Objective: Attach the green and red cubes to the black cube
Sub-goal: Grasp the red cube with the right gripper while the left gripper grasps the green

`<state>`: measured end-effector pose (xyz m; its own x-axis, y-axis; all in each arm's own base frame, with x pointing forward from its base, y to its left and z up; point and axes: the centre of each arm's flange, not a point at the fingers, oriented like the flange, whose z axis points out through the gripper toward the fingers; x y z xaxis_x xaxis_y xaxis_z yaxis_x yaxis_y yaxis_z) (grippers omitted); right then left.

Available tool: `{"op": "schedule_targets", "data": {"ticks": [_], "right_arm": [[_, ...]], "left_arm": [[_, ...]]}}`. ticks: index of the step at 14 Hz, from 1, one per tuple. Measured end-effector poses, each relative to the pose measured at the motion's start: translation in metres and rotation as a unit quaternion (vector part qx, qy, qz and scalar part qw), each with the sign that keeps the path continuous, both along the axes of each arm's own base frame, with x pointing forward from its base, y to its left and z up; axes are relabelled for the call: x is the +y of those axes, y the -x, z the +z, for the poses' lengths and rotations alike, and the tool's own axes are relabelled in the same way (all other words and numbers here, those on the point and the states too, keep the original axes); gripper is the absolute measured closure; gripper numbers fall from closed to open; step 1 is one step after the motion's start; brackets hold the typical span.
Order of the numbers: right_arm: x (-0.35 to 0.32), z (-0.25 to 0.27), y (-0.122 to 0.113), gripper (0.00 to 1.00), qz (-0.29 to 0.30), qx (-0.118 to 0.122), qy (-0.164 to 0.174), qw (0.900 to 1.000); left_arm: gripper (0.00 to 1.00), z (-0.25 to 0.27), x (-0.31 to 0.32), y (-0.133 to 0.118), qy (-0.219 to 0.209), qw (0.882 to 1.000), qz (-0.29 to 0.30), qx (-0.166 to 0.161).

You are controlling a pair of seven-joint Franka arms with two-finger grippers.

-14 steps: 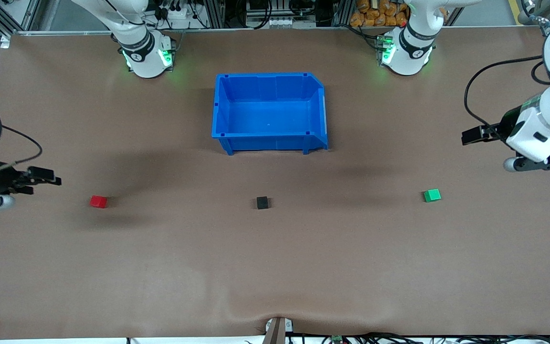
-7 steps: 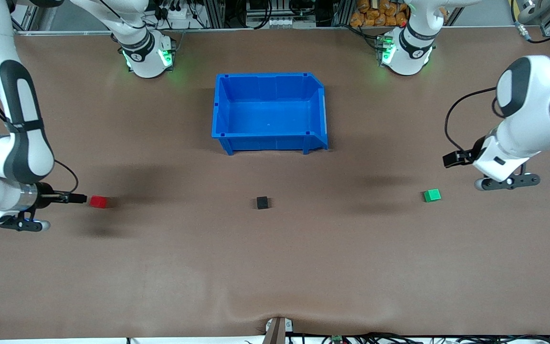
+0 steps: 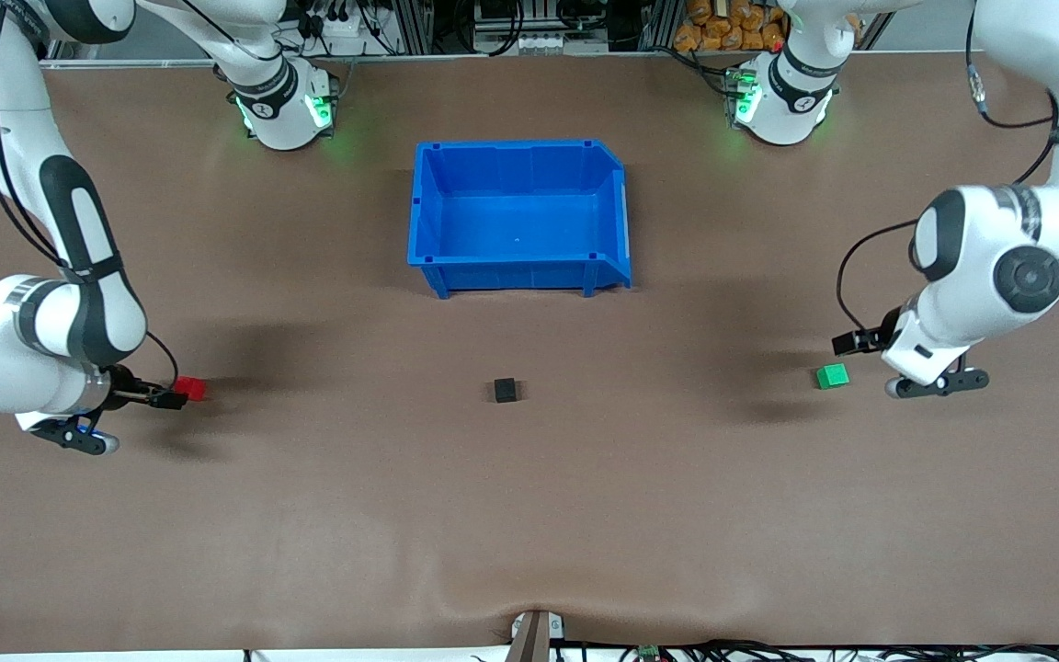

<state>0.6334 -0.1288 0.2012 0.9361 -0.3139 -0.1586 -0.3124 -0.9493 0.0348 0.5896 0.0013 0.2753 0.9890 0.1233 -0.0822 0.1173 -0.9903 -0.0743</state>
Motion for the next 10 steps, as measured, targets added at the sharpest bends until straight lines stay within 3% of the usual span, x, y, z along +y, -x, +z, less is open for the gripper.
{"op": "schedule_targets", "data": {"ticks": [3, 7, 10], "right_arm": [[0.011, -0.018, 0.01, 0.0, 0.0, -0.002, 0.001, 1.0], [0.023, -0.021, 0.011, 0.0, 0.009, 0.002, 0.001, 1.0], [0.032, -0.022, 0.011, 0.0, 0.054, 0.008, -0.004, 0.999]], "left_arm": [[0.0, -0.039, 0.008, -0.003, 0.003, 1.0, 0.03, 0.009], [0.0, -0.05, -0.006, -0.009, 0.004, 0.998, 0.058, 0.005], [0.0, -0.059, -0.007, -0.015, 0.004, 0.997, 0.075, -0.001]]}}
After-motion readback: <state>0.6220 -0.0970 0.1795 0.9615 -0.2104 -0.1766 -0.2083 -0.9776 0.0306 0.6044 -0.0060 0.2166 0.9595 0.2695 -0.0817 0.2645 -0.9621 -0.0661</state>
